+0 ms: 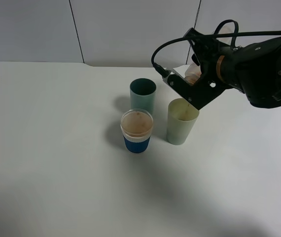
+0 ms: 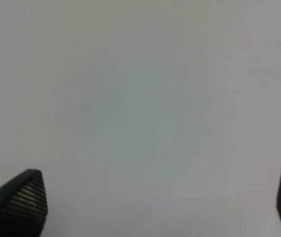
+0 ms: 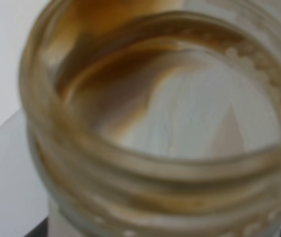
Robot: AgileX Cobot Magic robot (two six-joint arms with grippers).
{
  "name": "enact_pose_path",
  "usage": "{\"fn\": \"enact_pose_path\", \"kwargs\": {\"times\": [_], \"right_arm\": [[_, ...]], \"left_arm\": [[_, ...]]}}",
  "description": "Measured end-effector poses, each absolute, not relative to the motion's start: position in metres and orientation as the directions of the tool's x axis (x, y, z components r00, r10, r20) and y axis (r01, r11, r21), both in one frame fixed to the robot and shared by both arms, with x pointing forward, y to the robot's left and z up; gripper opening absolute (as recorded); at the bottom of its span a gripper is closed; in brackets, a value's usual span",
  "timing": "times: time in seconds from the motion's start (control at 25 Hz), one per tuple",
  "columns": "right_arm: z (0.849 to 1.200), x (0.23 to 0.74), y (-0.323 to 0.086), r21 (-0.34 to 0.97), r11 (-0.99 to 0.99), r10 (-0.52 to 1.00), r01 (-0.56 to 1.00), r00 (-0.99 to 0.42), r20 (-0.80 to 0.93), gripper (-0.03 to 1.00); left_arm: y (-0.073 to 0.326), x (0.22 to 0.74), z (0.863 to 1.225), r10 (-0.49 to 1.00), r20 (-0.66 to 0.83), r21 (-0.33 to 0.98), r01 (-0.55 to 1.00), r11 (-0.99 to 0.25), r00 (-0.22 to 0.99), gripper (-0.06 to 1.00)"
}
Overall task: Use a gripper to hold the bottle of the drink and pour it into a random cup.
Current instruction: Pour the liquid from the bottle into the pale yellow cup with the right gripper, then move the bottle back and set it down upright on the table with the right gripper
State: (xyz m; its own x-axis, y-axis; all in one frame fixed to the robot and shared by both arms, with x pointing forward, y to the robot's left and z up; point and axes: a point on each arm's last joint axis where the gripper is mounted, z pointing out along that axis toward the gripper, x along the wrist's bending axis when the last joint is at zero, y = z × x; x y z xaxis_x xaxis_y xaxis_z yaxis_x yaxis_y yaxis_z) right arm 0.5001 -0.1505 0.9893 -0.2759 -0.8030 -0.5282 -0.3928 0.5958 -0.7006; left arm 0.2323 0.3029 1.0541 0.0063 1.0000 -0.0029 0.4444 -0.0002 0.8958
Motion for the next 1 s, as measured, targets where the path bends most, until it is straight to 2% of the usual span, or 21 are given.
{"fn": "enact_pose_path", "kwargs": {"times": [0.36,0.52,0.68,1.0], "right_arm": [[0.9893,0.5001,-0.1505,-0.702,0.594,-0.805,-0.394,-0.275,-0.526,0.39],[0.9889,0.4998,-0.1497,-0.660,0.647,-0.762,-0.382,-0.299,-0.575,0.39],[0.9877,0.4990,-0.1474,-0.519,0.783,-0.620,-0.342,-0.365,-0.695,0.39],[0.9852,0.4971,-0.1422,-0.087,0.981,-0.166,-0.176,-0.507,-0.846,0.39]], "left_arm": [[0.3029,0.2323,1.0541,1.000,-0.003,0.896,0.444,0.000,0.006,0.93],[0.3029,0.2323,1.0541,1.000,-0.003,0.896,0.444,0.000,0.006,0.93],[0.3029,0.2323,1.0541,1.000,-0.003,0.896,0.444,0.000,0.006,0.93],[0.3029,0.2323,1.0541,1.000,-0.003,0.896,0.444,0.000,0.006,0.93]]}}
